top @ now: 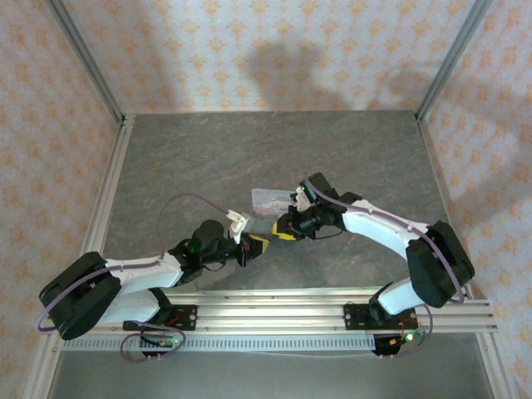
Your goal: Unlock a padlock with a key
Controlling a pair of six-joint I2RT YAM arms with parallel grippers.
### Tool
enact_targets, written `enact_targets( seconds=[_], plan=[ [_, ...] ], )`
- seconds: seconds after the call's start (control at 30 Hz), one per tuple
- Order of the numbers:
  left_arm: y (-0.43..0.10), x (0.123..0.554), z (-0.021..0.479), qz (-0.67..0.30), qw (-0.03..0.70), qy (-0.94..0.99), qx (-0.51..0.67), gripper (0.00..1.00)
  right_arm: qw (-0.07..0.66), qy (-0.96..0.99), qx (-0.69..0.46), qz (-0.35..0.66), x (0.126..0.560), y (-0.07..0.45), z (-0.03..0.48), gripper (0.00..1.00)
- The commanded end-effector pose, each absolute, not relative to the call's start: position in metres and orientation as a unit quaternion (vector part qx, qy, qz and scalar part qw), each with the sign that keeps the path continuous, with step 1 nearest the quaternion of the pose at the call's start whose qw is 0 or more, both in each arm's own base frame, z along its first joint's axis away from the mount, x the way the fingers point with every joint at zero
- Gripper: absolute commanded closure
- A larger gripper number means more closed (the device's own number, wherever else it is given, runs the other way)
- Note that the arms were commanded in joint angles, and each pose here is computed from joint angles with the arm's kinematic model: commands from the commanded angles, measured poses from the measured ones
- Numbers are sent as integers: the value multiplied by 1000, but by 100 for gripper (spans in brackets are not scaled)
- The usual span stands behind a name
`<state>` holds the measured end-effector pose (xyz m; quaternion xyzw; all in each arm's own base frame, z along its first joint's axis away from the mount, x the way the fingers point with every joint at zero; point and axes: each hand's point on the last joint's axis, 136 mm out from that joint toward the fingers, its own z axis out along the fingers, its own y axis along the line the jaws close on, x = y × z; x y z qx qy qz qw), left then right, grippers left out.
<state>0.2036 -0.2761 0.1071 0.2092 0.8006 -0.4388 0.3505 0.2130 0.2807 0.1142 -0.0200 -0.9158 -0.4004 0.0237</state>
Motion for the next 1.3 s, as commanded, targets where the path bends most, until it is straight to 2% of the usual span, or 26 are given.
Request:
enact_targets(
  seconds=[0.0,0.37,0.7,1.27],
  plan=[
    [-281,194,104,-435,327,803,244,100,23,-911,0,-411,214,280,131,100],
    [-301,193,100,-454,279,804,264,100,26,-908,9,-418,214,279,133,100],
    [-308,204,99,-449,277,808,263,100,30,-907,20,-420,210,279,129,100],
    [-291,203,99,-436,282,816,256,100,27,-911,25,-411,212,278,124,100]
  ],
)
